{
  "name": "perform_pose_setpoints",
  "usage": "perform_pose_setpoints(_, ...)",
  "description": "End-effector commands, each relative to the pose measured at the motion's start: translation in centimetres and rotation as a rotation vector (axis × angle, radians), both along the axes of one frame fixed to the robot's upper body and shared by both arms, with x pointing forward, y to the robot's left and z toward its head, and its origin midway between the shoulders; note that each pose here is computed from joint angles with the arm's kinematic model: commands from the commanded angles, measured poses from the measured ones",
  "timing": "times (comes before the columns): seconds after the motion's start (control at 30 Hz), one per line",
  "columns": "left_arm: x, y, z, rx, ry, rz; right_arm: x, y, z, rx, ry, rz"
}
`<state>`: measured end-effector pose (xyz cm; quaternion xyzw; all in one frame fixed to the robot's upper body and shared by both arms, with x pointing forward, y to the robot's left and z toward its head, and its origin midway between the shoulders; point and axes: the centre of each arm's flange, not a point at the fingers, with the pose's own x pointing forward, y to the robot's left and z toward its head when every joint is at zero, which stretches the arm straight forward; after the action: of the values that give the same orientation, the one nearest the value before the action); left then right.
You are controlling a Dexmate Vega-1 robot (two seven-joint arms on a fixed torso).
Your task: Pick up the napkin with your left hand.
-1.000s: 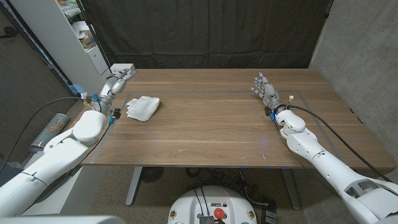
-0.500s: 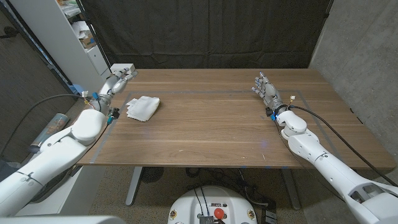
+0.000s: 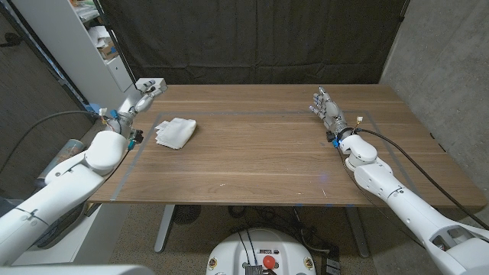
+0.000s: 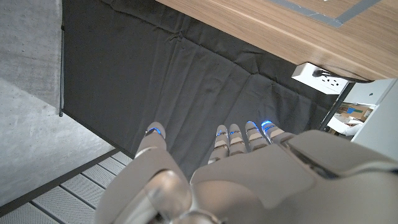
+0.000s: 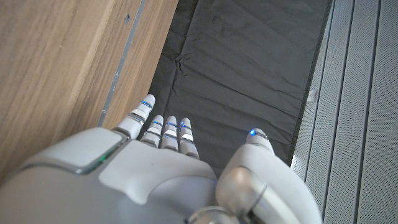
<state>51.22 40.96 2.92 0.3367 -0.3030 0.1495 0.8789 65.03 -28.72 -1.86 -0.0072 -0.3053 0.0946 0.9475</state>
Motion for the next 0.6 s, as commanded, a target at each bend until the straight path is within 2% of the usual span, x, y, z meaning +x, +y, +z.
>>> perform_pose_setpoints(0.03,0.3,0.4,-0.1,0.006,0.024,0.022,-0.1,-1.1,0.3,0.013,0.006,-0.025)
perform_pose_setpoints(0.17,0.3,0.3,-0.1,0.004,0.03,0.013,0.0,-1.1,0.0,0.018,0.01,-0.023)
perform_pose_setpoints(0.3,0.3,0.0,-0.4,0.003,0.032,0.007,0.1,-0.7,-0.1,0.013,0.013,-0.009)
perform_pose_setpoints(0.5,0.1,-0.1,-0.7,0.004,0.018,0.026,0.2,0.1,0.4,-0.008,-0.003,0.011)
perform_pose_setpoints(0.6,0.1,0.0,-0.3,-0.005,0.034,0.015,0.2,0.1,0.6,-0.009,-0.008,0.012)
